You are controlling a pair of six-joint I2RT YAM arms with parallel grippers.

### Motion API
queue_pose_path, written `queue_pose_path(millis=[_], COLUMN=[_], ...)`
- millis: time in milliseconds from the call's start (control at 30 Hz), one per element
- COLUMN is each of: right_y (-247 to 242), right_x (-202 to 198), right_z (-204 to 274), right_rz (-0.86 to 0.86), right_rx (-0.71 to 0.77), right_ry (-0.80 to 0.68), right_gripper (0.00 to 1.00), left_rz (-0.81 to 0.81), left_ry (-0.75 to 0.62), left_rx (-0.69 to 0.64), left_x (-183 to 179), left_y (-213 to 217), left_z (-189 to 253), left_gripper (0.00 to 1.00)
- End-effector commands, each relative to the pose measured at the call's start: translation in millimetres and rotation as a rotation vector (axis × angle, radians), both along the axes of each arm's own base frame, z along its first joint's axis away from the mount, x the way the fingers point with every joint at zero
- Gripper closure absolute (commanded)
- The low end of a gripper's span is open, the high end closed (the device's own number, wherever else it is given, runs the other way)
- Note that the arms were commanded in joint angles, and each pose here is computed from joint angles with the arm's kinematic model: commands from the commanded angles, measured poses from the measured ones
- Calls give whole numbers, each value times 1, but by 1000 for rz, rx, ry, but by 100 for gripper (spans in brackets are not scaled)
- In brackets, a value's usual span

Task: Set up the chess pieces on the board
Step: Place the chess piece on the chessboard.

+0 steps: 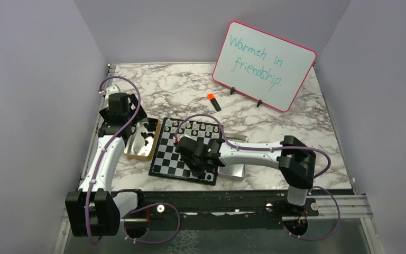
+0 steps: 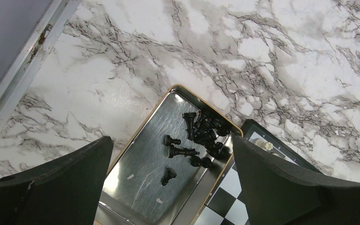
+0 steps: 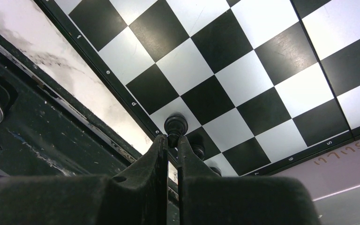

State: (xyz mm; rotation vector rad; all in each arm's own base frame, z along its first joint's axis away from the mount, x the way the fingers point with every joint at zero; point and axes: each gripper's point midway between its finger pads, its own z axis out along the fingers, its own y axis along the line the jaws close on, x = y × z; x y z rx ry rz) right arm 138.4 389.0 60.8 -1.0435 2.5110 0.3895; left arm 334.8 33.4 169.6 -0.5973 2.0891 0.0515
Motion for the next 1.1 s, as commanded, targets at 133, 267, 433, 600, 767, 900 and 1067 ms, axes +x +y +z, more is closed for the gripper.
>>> queue_pose_path(millis=[133,267,433,600,767,900,1067], right_y=[3,4,5,4,2,2,2], right_x=[-9,-10,-11,-12,-6,-1,8], right_z=[-2,-2,-3,-4,-3,6,28], right_rz=[10,11,15,17,-2,-21,-49], right_rx=[-15,-13,-10,-14,-23,-8,27], right_ry=[32,36,43,43,18,-15,-67], right_gripper=[96,93,90,86,80,72,63], left_rz=[4,2,-1,-3,-3,21,37], left_ry=[-17,-18,-12,-14,-5,11,63], left_rx=[4,4,7,8,22,2,-1], left_x=[2,2,2,2,2,1,-1], left_y=[2,1,1,1,3,3,5], left_z=[8,8,6,7,5,3,-6], left_gripper=[1,1,1,1,1,1,1])
